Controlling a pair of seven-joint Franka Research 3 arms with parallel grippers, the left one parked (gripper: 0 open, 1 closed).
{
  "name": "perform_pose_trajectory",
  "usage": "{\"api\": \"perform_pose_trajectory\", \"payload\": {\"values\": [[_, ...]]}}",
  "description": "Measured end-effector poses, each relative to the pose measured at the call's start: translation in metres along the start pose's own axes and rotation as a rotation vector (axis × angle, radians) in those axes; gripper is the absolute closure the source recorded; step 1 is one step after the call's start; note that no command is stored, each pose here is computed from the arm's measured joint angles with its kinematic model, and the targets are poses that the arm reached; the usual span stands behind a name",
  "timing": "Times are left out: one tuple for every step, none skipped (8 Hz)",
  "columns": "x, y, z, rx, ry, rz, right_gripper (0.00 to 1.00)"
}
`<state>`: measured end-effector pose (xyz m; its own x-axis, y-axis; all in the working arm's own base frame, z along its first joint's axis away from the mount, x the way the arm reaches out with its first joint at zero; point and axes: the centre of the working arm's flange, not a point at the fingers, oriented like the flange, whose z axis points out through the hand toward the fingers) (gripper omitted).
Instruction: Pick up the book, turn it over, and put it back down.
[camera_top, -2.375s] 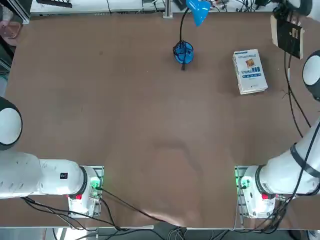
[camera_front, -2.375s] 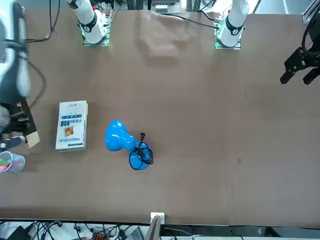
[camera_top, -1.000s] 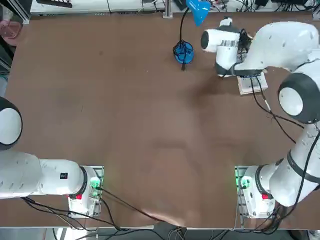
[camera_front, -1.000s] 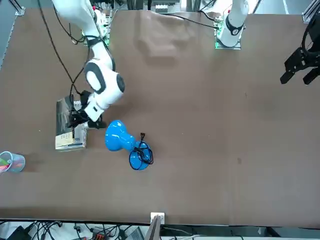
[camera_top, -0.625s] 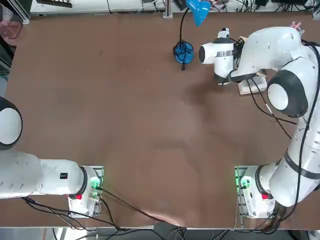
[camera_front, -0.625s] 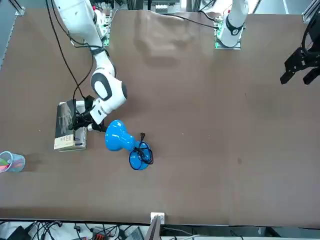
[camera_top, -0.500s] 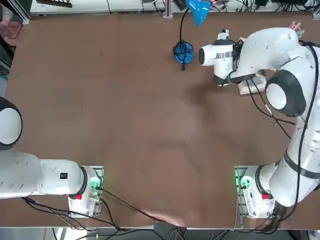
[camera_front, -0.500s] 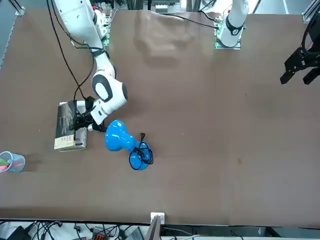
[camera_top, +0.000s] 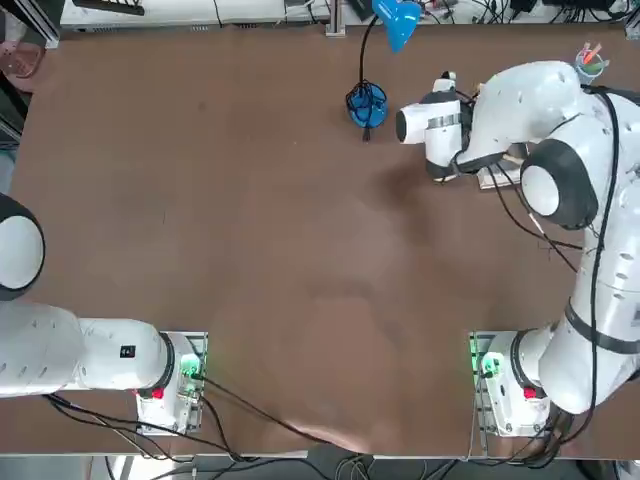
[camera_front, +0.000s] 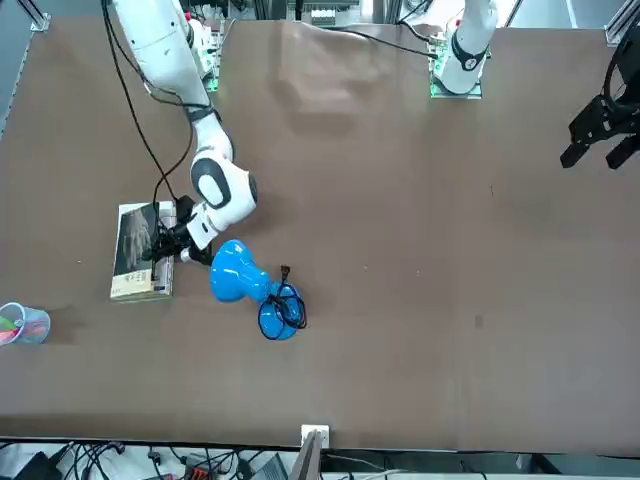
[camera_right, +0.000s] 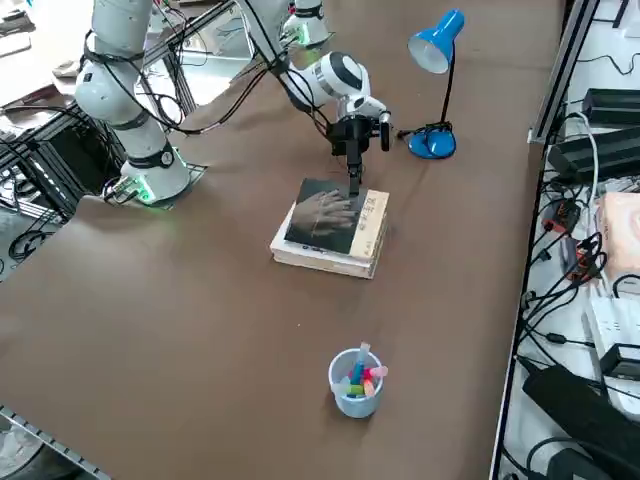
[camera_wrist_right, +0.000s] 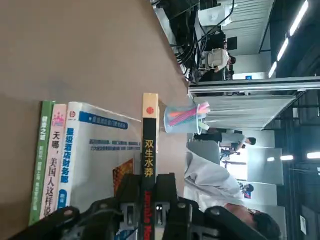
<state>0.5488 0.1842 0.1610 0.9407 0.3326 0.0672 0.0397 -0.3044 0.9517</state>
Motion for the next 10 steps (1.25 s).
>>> {"api": "perform_pose_trajectory", "payload": {"values": [[-0.002, -0.006, 0.002, -0.004, -0.002, 0.003, 0.88], [-0.004, -0.009, 0.003, -0.007, -0.003, 0.003, 0.88], [-0.004, -0.009, 0.003, -0.007, -0.003, 0.004, 0.88], [-0.004, -0.009, 0.003, -0.007, -0.002, 0.006, 0.88], [-0.004, -0.01, 0.003, -0.009, -0.001, 0.015, 0.88], [-0.004, -0.012, 0.004, -0.013, 0.006, 0.02, 0.88], [-0.004, -0.014, 0.005, -0.022, 0.018, 0.018, 0.88], [-0.004, -0.016, 0.007, -0.029, 0.026, 0.016, 0.88], [-0.005, -0.019, 0.009, -0.035, 0.033, 0.014, 0.88], [-0.006, -0.021, 0.01, -0.039, 0.038, 0.01, 0.88]]}}
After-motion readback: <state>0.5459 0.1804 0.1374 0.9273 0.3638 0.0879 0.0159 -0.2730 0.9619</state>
